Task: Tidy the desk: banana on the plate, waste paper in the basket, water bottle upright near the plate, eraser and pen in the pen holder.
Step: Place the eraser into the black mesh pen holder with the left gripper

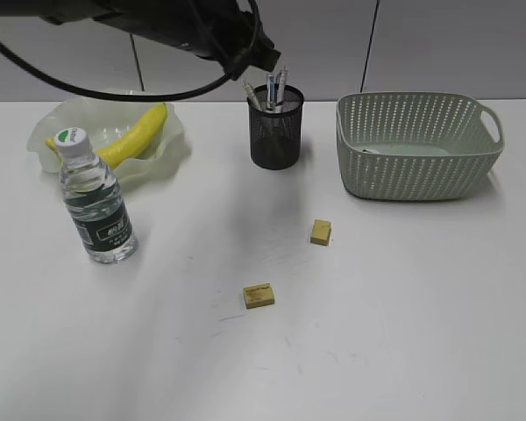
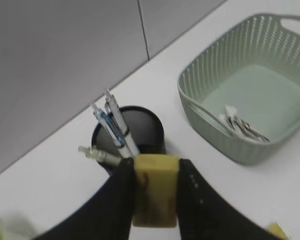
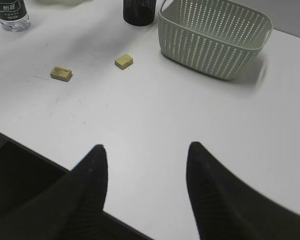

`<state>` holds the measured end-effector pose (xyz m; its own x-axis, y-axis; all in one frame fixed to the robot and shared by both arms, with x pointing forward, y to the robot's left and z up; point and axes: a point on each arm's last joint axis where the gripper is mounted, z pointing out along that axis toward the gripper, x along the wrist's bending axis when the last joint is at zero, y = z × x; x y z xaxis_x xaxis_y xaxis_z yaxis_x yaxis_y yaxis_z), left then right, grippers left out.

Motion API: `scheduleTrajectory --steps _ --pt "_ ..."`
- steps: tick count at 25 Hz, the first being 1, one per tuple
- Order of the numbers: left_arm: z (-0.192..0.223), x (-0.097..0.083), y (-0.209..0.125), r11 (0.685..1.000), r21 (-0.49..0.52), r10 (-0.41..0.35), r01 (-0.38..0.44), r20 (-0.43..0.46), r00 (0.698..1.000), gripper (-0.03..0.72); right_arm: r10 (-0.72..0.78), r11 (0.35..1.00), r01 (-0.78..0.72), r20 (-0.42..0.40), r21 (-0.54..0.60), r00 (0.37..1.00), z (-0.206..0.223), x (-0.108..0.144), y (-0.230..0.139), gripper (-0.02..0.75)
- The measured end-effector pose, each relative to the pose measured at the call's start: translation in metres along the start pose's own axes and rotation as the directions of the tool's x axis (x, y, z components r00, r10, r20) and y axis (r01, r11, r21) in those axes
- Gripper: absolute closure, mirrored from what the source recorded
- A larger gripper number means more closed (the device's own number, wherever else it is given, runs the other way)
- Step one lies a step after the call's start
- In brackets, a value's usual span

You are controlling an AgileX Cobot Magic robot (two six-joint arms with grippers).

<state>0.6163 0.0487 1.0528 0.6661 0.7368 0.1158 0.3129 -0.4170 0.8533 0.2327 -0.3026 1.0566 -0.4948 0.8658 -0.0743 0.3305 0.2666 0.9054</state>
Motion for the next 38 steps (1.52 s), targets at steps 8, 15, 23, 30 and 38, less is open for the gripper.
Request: scheduleTrajectory --steps 8,15,23,30,38 --pt "0.076 0.007 -0.002 0.999 -0.035 -0.008 0.007 -0.014 1.0 0.496 0.0 1.0 0.0 0.0 0.0 1.0 0.0 0.0 0.0 0.326" --pt "0.113 0.007 -0.019 1.0 -0.019 -0.01 0.01 -0.013 1.0 0.496 0.0 1.0 0.0 0.001 0.0 1.0 0.0 0.0 0.0 0.326" --pt "0.128 0.009 -0.029 0.998 -0.064 -0.015 0.011 -0.053 0.998 0.496 0.0 1.0 0.0 0.001 0.0 1.0 0.0 0.0 0.0 0.326" --pt "0.136 0.012 -0.04 0.999 -0.044 -0.019 0.016 -0.057 0.998 0.496 0.0 1.0 0.0 0.001 0.0 1.0 0.0 0.0 0.0 0.326" --pt "0.136 0.011 -0.041 0.999 -0.029 -0.021 0.019 -0.049 0.999 0.406 0.0 1.0 0.0 0.001 0.0 1.0 0.0 0.0 0.0 0.326"
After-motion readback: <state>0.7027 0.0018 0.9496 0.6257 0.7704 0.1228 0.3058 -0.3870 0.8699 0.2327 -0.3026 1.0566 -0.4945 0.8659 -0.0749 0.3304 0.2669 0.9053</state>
